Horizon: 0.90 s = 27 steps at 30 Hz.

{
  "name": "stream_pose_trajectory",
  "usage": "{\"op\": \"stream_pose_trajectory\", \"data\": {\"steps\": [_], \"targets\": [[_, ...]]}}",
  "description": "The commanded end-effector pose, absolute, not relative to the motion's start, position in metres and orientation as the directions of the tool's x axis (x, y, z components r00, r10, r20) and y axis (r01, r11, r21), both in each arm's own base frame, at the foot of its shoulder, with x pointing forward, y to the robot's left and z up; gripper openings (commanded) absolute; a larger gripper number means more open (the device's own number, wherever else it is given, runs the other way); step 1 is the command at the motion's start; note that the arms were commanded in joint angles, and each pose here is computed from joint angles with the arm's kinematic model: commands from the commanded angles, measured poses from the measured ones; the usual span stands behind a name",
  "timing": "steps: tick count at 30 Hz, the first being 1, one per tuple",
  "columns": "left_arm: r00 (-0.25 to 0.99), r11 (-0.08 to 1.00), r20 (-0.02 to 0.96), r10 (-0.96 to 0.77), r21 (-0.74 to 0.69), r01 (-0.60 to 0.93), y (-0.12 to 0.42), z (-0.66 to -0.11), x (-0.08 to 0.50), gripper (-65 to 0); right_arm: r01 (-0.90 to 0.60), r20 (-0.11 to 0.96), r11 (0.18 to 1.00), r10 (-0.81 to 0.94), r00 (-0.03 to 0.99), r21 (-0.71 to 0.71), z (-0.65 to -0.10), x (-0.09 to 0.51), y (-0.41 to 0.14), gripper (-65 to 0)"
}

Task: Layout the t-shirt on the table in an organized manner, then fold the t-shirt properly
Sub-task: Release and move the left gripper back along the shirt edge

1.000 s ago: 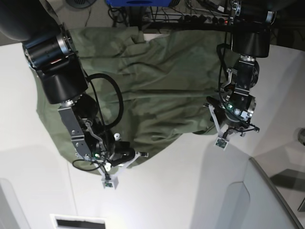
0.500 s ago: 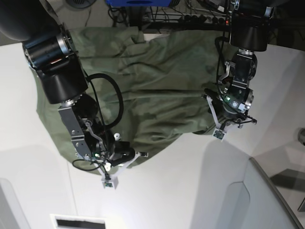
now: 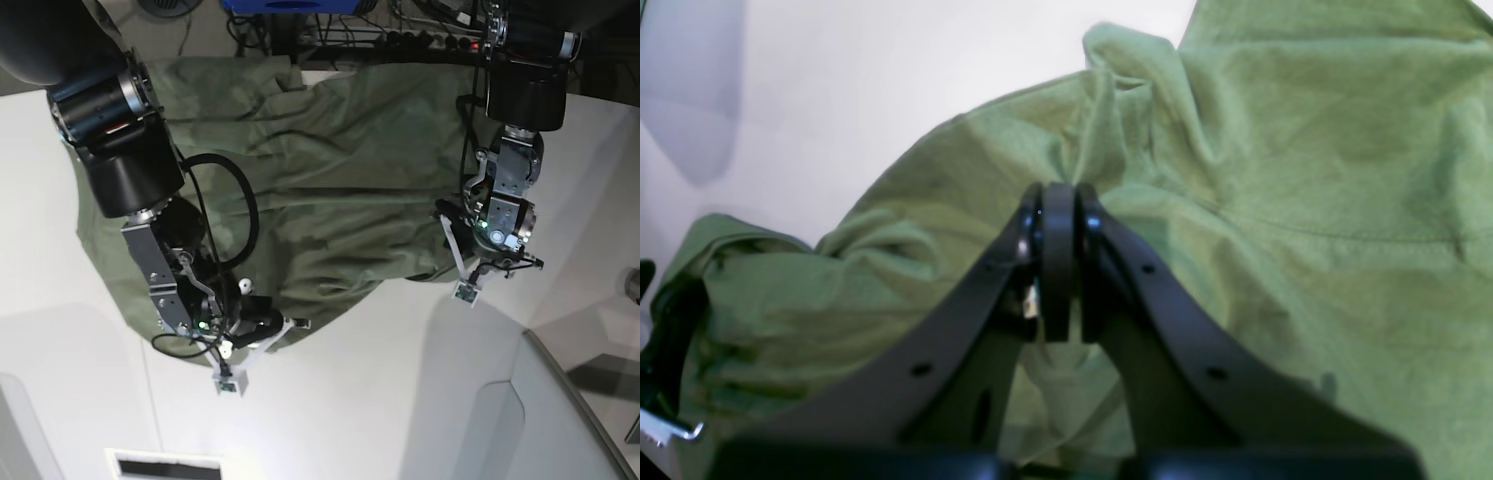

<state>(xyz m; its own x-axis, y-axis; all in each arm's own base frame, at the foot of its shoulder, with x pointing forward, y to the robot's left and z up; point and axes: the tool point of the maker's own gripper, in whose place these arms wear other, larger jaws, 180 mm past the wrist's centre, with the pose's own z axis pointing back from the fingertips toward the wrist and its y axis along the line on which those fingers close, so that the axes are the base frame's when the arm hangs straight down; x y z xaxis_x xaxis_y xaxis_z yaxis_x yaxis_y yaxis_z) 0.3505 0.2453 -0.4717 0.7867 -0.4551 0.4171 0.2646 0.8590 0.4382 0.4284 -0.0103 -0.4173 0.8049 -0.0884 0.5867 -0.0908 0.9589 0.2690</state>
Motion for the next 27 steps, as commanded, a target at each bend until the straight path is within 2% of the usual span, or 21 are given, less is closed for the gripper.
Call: {"op": "stream_pose_trajectory", "data": {"steps": [1,8,9,12,13,17,22,27], "targets": [[0.766,0.855,0.447,-0.462,0.453,0.251,0.248,-0.461,0.361,-38.3,-0.108,0.635,0.954,-0.099,0.767,0.280,-0.395,0.446,-0.006,-65.0],[0.761,0.857,0.455,-0.462,0.451,0.251,0.246,-0.460,0.363,-39.7,-0.108,0.635,0.954,-0.099,0.766,0.279,-0.396,0.446,-0.006,-65.0],[0.761,0.857,0.455,-0.462,0.451,0.251,0.246,-0.460,0.363,-42.9,-0.108,0.635,0.954,-0.099,0.766,0.279,-0.396,0.446,-0.006,-65.0],[0.760,0.857,0.457,-0.462,0.451,0.250,0.246,-0.460,0.364,-63.2,-0.108,0.635,0.954,-0.099,0.766,0.279,-0.396,0.446,-0.006,-65.0],[0.761,0.857,0.457,-0.461,0.451,0.249,0.246,-0.460,0.364,-65.0,-0.108,0.636,0.954,-0.100,0.765,0.279,-0.395,0.446,-0.006,-65.0],[0.760,0.860,0.463,-0.456,0.450,0.242,0.246,-0.458,0.365,-65.0,-0.108,0.636,0.954,-0.100,0.765,0.279,-0.395,0.446,-0.006,-65.0],[0.701,0.851,0.530,-0.477,0.479,0.216,0.242,-0.425,0.381,-65.0,-0.107,0.635,0.954,-0.100,0.766,0.279,-0.396,0.446,-0.006,-65.0],[0.699,0.828,0.516,-0.496,0.524,0.201,0.253,-0.403,0.373,-65.0,-0.107,0.634,0.954,-0.099,0.767,0.279,-0.396,0.446,-0.006,-65.0]]}}
